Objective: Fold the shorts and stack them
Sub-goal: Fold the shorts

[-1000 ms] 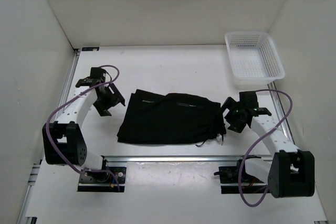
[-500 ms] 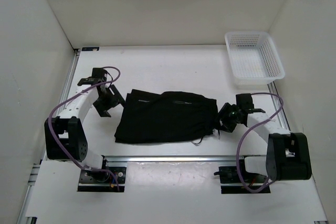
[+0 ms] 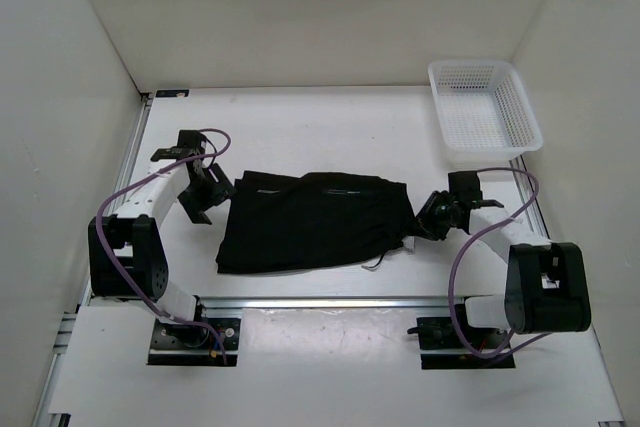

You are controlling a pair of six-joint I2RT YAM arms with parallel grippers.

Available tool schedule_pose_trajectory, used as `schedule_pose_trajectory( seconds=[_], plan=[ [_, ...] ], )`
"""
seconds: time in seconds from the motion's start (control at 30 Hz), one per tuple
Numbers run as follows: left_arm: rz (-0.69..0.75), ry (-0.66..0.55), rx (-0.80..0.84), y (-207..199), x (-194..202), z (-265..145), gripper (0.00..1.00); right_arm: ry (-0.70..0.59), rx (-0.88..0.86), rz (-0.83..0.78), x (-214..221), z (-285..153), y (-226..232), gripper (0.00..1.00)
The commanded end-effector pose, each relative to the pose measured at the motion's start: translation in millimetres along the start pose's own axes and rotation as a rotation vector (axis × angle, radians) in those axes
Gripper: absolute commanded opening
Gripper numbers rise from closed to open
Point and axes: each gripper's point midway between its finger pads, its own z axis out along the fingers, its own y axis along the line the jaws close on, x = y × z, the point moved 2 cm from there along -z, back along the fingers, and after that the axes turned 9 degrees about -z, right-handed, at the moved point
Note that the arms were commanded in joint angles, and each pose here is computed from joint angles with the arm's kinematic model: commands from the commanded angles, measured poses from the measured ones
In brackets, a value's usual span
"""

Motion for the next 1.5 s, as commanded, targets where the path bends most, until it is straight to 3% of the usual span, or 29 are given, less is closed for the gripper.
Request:
schedule_pose_trajectory(
  seconds=[0.0,0.03,0.13,0.17,0.43,0.6,0.77,1.1,1.33,1.43,1.47],
  plan=[
    [0.008,-0.037,0.018,-5,-6,-4,0.85,-0.047,0.026,-0.068,-18,-14,6,0.42],
    [0.008,-0.031,0.025,-6,-5,-4,0.85,-0.061,0.018,-0.082,-20,-17,8,0.69],
    [0.018,-0.038,0.031,-8,-7,-6,0.84,-0.062,0.003,-0.113,-16,-26,11,0.92],
    [0.018,-0.038,0.031,-8,-7,-6,0.84,-0.054,-0.011,-0.129,-13,-30,13,0.95],
    [0.028,-0.045,0.050,-13,-11,-10,0.84,0.015,-0.146,-0.001,25,-31,15,0.99],
    [0.028,-0.045,0.050,-13,-11,-10,0.84,0.010,-0.254,0.069,25,-24,27,0.99],
    [0.028,-0.051,0.044,-12,-12,-10,0.84,0.061,-0.242,0.135,27,-8,26,0.99],
    [0.026,-0.042,0.009,-9,-14,-1,0.84,0.034,-0.149,0.191,4,20,30,0.82],
    [0.026,-0.034,-0.011,-7,-14,4,0.84,0.042,-0.057,0.140,-6,40,32,0.49],
    [0.026,-0.034,-0.011,-7,-14,4,0.84,0.014,-0.058,0.143,-12,43,33,0.31],
    [0.026,-0.034,-0.011,-7,-14,4,0.84,-0.016,-0.070,0.134,-19,41,38,0.20]
  ],
)
